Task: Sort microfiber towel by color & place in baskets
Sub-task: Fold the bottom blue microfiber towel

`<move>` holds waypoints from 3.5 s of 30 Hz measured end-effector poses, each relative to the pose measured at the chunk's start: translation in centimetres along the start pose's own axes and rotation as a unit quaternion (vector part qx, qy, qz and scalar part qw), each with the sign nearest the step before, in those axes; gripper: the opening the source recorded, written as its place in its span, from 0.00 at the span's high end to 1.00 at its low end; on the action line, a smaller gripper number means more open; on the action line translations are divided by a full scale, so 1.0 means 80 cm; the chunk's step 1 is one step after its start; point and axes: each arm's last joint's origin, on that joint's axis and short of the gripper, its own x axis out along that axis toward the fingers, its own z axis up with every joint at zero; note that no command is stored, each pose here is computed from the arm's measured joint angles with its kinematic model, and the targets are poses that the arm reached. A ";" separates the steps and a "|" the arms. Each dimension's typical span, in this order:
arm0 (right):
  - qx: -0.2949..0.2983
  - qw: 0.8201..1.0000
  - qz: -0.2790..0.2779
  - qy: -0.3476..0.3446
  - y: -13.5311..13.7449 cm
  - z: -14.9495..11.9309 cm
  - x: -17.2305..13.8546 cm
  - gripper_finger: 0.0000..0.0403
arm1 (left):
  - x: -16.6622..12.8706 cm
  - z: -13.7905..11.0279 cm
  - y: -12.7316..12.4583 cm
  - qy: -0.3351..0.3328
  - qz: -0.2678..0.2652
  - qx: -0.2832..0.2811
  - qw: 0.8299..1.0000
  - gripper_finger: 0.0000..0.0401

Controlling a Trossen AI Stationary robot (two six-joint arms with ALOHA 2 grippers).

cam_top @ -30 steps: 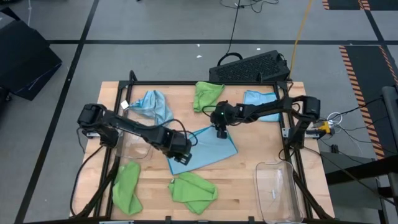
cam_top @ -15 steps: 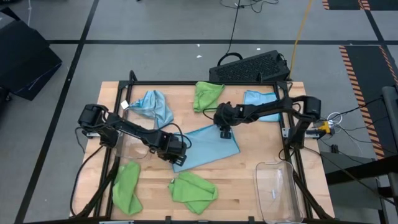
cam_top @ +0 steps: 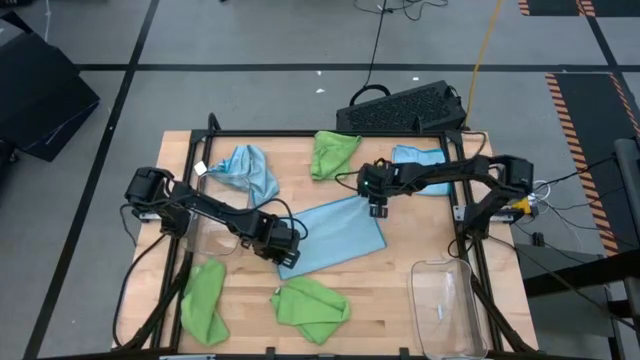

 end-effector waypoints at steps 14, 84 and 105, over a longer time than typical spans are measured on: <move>-0.135 0.972 0.105 -0.161 0.086 0.023 -0.076 0.65 | -0.078 -0.011 -0.022 -0.125 -0.164 0.158 0.966 0.71; -0.109 0.972 0.140 -0.155 0.161 0.057 -0.035 0.65 | -0.102 0.002 0.013 -0.201 -0.013 0.376 0.904 0.71; -0.108 0.964 0.243 0.021 0.191 0.008 -0.049 0.65 | -0.097 -0.018 0.010 -0.171 -0.032 0.372 0.912 0.71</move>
